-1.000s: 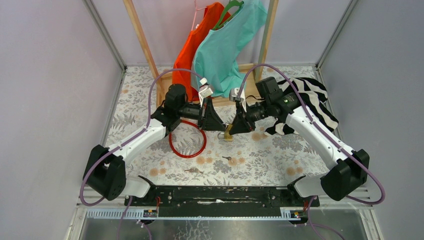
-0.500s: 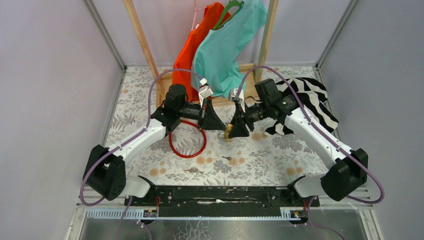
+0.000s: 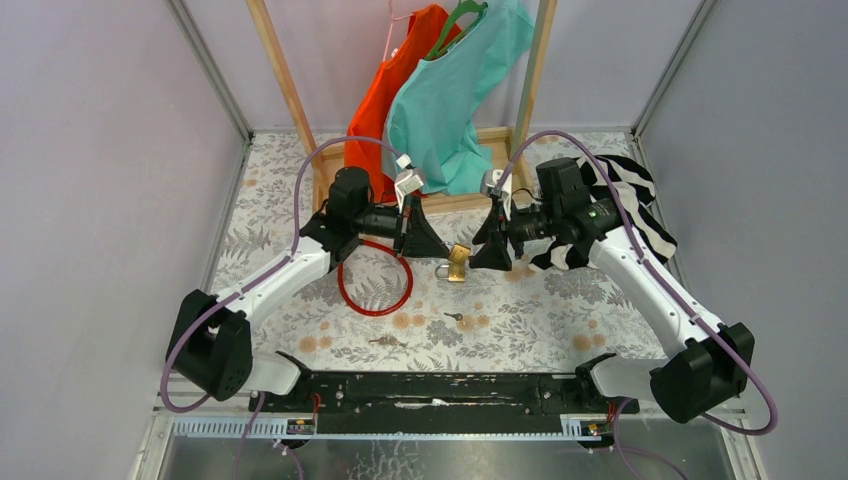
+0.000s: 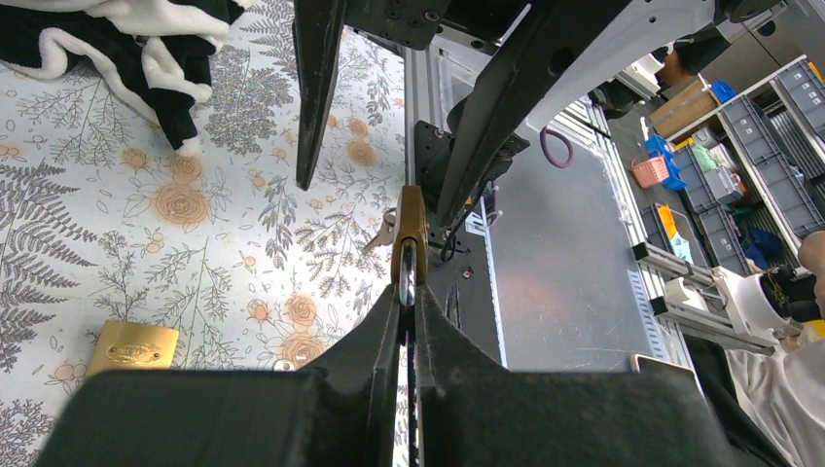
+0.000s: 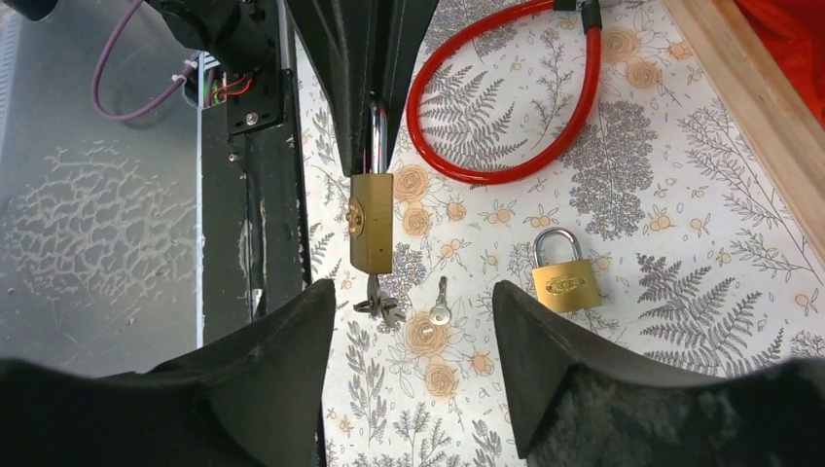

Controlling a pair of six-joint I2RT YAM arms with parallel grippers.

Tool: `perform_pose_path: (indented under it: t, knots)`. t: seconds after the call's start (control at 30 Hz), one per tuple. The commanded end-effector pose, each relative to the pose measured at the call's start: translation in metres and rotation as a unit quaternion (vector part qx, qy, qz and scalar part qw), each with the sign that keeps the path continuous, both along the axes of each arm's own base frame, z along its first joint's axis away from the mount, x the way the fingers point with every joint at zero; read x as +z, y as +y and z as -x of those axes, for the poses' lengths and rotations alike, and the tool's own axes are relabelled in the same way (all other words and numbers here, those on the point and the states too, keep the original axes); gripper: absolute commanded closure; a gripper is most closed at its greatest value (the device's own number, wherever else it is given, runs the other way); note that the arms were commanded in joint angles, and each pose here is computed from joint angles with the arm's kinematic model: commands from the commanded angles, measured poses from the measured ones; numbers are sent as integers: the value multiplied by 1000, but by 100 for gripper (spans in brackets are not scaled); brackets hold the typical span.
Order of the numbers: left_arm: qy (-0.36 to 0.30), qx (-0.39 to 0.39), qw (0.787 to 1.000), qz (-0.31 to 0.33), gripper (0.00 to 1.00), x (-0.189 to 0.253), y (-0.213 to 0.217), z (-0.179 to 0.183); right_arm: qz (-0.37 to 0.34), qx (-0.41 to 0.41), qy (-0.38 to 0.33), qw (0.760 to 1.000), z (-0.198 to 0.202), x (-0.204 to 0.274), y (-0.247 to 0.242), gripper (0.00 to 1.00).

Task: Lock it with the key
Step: Lock the lock.

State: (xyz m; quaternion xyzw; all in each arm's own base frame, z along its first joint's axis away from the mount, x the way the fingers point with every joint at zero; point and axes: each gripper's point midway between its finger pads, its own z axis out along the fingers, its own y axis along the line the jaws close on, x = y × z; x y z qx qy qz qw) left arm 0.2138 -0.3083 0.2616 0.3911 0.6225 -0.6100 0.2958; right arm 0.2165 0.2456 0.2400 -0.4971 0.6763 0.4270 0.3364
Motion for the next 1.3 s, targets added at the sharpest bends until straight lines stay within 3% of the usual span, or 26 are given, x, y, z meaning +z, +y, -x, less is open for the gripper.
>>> perform_pose_path:
  t: [0.0, 0.17, 0.43, 0.83, 1.17, 1.27]
  knots:
    - [-23, 1, 1000, 13, 100, 13, 3, 0, -28, 12, -15, 999, 3, 18, 2, 38]
    - [-24, 3, 1000, 13, 100, 13, 4, 0, -39, 33, 13, 999, 8, 15, 7, 52]
    - [-26, 6, 1000, 14, 100, 14, 5, -1, -35, 64, 40, 997, 15, 10, 12, 64]
    - [-27, 7, 1000, 13, 100, 12, 5, -1, -49, 70, 43, 995, 16, 21, 16, 67]
    - [-30, 8, 999, 14, 100, 14, 7, 0, -33, 63, 34, 997, 15, 12, 11, 100]
    - [-34, 9, 999, 15, 100, 15, 8, 0, -24, 55, 25, 998, 13, 7, 8, 100]
